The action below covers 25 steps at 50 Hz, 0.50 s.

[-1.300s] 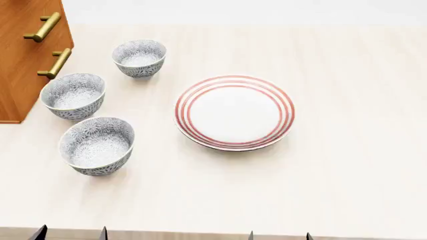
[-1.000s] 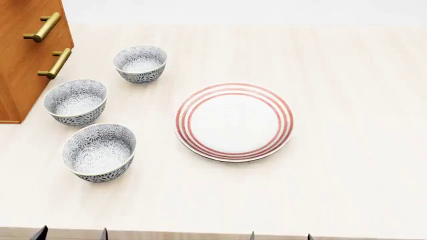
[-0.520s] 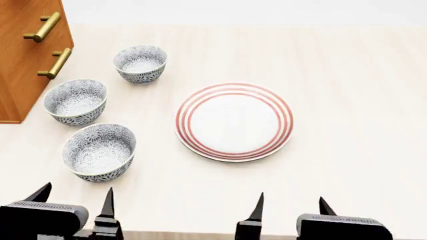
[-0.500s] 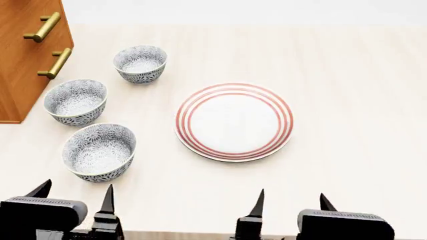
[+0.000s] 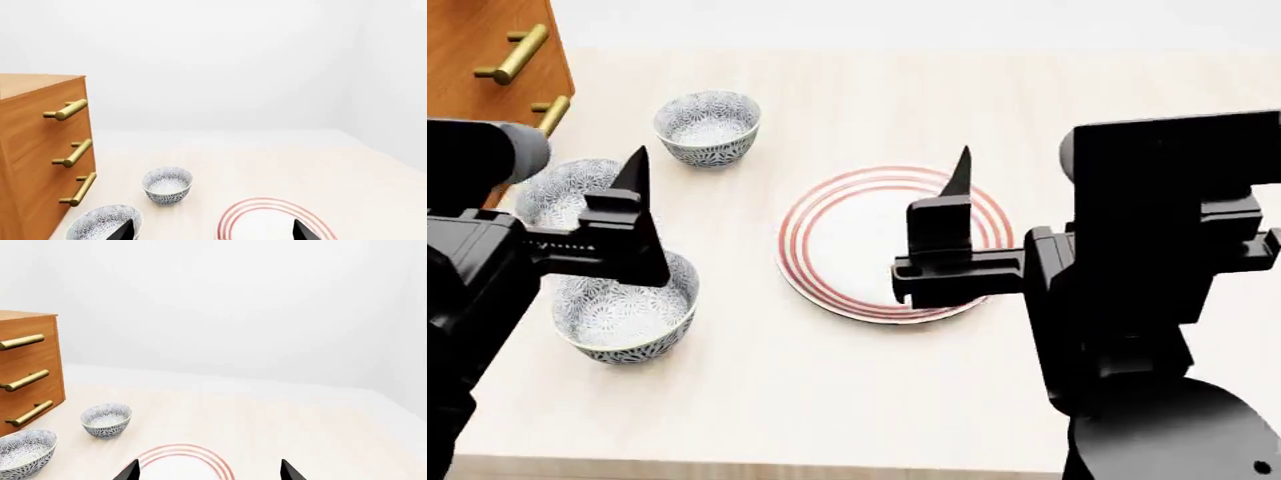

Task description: Put the bowl at the front on the plate.

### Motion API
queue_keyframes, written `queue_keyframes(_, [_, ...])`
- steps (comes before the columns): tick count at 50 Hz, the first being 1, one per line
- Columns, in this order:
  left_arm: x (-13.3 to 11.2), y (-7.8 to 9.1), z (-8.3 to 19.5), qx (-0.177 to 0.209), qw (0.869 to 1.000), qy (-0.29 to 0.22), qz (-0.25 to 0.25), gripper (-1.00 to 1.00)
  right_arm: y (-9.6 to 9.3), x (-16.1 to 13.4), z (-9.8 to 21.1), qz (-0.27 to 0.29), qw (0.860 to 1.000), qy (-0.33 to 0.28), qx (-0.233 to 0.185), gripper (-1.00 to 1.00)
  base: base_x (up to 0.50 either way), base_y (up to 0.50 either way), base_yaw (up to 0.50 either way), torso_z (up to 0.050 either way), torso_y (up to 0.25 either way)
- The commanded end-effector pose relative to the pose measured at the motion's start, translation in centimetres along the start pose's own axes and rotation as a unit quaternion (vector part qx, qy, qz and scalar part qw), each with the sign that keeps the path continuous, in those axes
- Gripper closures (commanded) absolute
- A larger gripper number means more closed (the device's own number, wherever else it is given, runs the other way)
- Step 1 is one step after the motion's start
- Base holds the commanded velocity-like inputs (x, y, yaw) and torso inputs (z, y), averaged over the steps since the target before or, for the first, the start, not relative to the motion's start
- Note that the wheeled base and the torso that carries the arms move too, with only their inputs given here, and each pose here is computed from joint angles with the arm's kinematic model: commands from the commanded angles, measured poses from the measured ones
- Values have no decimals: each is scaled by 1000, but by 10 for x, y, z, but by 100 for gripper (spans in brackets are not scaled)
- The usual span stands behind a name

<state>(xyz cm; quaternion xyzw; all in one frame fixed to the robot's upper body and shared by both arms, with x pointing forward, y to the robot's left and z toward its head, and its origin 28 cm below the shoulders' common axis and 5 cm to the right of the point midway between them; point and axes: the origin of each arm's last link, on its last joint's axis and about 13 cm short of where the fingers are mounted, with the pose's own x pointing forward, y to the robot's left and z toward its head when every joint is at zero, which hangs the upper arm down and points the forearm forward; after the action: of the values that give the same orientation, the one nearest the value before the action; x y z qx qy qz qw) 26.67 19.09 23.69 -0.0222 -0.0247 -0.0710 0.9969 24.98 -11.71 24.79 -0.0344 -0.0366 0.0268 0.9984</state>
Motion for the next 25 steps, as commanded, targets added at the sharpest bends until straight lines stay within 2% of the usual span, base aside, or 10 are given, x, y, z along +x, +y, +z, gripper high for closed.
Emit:
queue_keyframes(1, [7,-6,56,3,1000,-22,-16,-100,-11,1,54,0,998,-28,-47,-100,0,0,0,0,0])
queue_keyframes(13, [9,-8,81,17,999,-34,-29,-100,-14,2,79,5,997,-37,-65,-100,0,0,0,0,0])
queue_keyframes(25, [9,-7,79,27,998,-42,-24,-100,-14,0,80,18,996,-29,-79,-100,0,0,0,0,0])
